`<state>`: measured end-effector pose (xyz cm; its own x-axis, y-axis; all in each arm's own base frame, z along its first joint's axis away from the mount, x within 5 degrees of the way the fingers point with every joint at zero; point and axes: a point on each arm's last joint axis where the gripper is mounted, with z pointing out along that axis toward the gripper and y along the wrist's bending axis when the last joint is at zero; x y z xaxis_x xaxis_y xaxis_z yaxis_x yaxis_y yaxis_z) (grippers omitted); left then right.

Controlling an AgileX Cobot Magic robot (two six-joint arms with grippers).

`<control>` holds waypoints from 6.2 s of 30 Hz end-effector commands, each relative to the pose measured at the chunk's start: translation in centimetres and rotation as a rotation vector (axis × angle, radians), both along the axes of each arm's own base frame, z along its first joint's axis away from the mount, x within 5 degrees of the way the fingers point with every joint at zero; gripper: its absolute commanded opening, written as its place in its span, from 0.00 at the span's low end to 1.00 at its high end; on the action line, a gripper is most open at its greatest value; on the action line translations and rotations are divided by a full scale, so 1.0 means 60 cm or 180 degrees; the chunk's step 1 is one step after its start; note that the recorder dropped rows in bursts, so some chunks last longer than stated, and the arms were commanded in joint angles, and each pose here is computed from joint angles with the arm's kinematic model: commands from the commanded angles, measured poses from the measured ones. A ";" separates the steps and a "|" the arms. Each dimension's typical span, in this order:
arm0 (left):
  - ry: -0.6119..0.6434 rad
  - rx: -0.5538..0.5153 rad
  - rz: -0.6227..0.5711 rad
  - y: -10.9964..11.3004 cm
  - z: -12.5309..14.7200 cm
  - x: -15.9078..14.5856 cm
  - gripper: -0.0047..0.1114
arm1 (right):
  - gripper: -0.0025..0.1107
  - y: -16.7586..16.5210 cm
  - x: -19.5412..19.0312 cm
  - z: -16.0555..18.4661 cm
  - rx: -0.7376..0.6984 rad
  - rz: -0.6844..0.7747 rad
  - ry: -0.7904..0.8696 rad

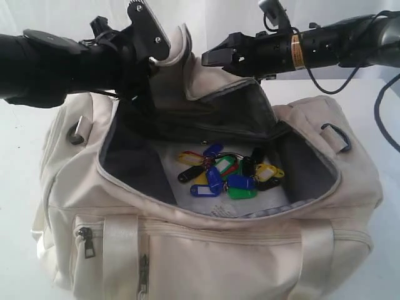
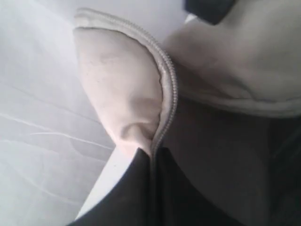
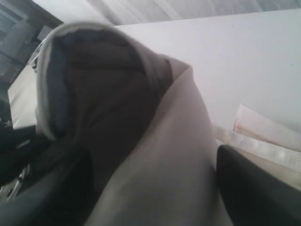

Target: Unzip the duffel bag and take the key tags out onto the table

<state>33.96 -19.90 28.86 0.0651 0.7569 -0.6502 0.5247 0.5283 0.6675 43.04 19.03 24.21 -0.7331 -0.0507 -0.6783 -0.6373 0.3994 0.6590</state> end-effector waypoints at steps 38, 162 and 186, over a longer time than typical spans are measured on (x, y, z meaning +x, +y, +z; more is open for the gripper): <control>0.0267 -0.0657 0.0611 0.068 -0.003 0.062 0.27 | 0.02 -0.053 -0.128 -0.017 0.0098 0.0564 0.0554; 0.0378 -0.3049 -0.1354 0.205 0.082 -0.474 0.45 | 0.55 0.031 -0.250 -0.145 -0.1895 0.0434 -0.1019; 0.0453 -0.2955 -0.1246 0.204 0.075 -0.468 0.45 | 0.02 0.018 -0.288 0.114 -0.1087 0.0103 -0.2236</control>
